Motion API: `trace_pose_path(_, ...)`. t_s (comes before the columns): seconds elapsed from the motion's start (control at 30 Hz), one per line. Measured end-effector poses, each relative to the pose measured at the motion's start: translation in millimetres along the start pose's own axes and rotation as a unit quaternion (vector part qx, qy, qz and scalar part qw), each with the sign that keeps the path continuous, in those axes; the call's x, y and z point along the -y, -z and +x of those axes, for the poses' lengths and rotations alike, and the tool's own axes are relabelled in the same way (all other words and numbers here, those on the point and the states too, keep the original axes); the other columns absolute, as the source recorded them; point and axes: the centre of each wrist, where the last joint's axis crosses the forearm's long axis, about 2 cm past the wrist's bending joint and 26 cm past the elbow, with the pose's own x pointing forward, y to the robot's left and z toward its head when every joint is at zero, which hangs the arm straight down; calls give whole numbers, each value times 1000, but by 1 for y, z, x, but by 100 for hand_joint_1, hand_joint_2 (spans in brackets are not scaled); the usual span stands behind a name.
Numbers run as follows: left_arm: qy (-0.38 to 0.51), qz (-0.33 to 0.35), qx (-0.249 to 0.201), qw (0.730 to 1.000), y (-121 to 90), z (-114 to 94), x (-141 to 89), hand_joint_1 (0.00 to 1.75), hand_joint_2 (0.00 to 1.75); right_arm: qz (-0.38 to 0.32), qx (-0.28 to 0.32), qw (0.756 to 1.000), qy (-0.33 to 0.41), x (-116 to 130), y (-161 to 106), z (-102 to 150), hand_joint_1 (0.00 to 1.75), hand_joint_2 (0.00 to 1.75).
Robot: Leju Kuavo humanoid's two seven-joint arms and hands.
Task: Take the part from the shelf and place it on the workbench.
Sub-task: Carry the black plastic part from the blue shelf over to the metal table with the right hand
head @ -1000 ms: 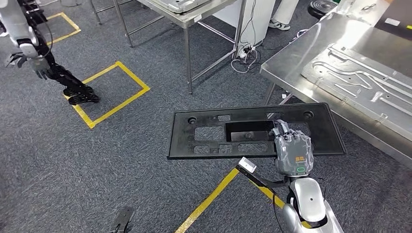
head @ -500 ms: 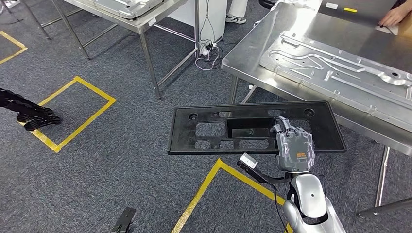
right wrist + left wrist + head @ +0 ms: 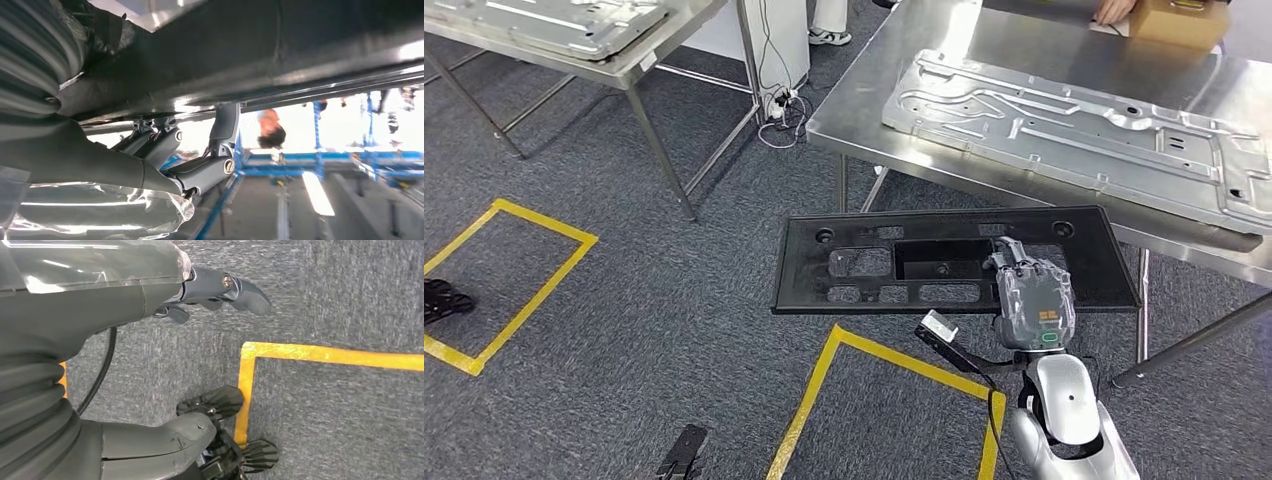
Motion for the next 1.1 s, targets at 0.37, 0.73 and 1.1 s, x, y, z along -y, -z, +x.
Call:
trace_pose_path(0.37, 8, -3, -5, 1000, -1, -5, -5, 0, 175, 14, -4, 1000, 3, -2, 2, 0, 175, 175)
trace_pose_path(0.73, 11, -5, -2, 1000, 0, -5, -9, 0, 175, 18, -8, 1000, 7, -3, 5, 0, 175, 175)
trace_pose_path(1.1, 11, -5, 1, 1000, 1, -3, -10, 0, 175, 20, -8, 1000, 6, -4, 6, 0, 175, 175)
